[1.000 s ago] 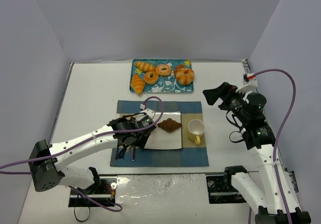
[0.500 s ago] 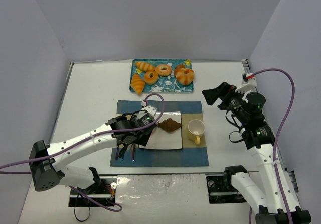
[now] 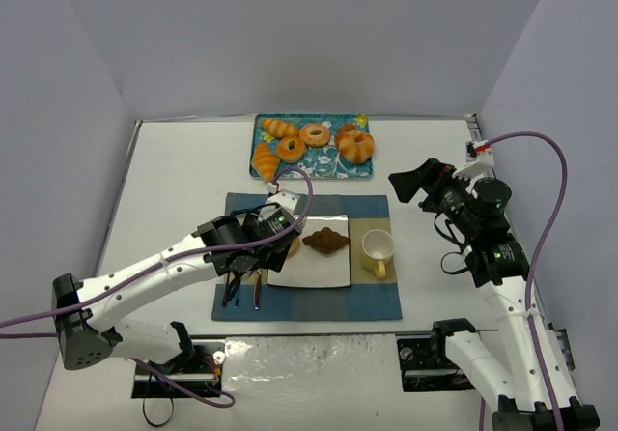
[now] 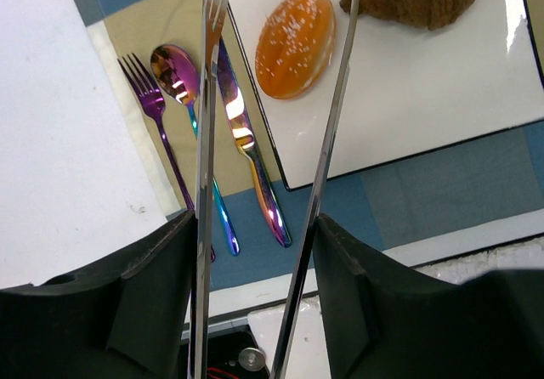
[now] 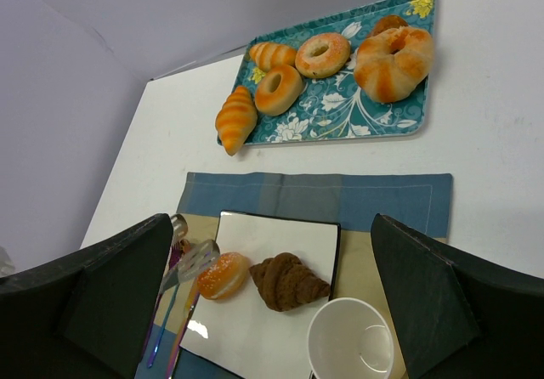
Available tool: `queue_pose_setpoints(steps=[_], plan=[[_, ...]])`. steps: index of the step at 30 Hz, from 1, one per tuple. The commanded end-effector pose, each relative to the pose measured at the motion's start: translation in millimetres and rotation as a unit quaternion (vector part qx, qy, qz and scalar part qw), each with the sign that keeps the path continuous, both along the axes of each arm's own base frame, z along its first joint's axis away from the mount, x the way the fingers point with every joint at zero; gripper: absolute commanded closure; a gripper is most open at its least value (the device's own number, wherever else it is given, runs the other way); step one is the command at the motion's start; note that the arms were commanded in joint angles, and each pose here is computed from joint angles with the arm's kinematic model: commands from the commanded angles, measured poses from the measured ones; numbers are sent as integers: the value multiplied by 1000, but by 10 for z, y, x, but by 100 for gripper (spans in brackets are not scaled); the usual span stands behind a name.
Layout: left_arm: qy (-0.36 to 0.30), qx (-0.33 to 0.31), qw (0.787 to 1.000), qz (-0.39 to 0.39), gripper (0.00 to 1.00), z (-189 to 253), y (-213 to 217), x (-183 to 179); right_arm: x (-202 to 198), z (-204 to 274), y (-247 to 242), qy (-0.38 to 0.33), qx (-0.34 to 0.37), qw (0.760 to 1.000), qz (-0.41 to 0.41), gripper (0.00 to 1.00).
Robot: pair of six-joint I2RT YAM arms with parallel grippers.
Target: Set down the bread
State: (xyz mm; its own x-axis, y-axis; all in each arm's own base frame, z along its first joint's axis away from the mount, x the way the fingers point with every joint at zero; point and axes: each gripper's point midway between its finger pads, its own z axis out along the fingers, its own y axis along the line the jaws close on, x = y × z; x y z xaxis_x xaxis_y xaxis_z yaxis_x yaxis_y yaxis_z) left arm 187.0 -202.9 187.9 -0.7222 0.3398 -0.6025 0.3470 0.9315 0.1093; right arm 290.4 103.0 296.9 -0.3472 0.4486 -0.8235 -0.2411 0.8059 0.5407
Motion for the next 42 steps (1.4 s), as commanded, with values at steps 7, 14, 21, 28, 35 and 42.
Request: queue_pose_setpoints(steps=[7,14,21,28,35,42], plan=[[-85,-70,992,59,48,740,169,731,22,347,63,-58,12,998,11,0],[-98,-74,983,137,48,886,678,1480,-6,377,77,-62,14,998,14,0],[-96,-50,972,209,48,802,1261,2126,-31,372,92,-62,16,998,19,0],[-59,-26,955,288,48,362,2004,2656,-68,347,88,-62,13,998,21,0],[-10,-13,947,320,48,-328,2348,2985,-61,327,96,-59,13,998,23,0],[16,-25,941,337,45,-705,2499,3073,-68,289,91,-55,10,998,22,0]])
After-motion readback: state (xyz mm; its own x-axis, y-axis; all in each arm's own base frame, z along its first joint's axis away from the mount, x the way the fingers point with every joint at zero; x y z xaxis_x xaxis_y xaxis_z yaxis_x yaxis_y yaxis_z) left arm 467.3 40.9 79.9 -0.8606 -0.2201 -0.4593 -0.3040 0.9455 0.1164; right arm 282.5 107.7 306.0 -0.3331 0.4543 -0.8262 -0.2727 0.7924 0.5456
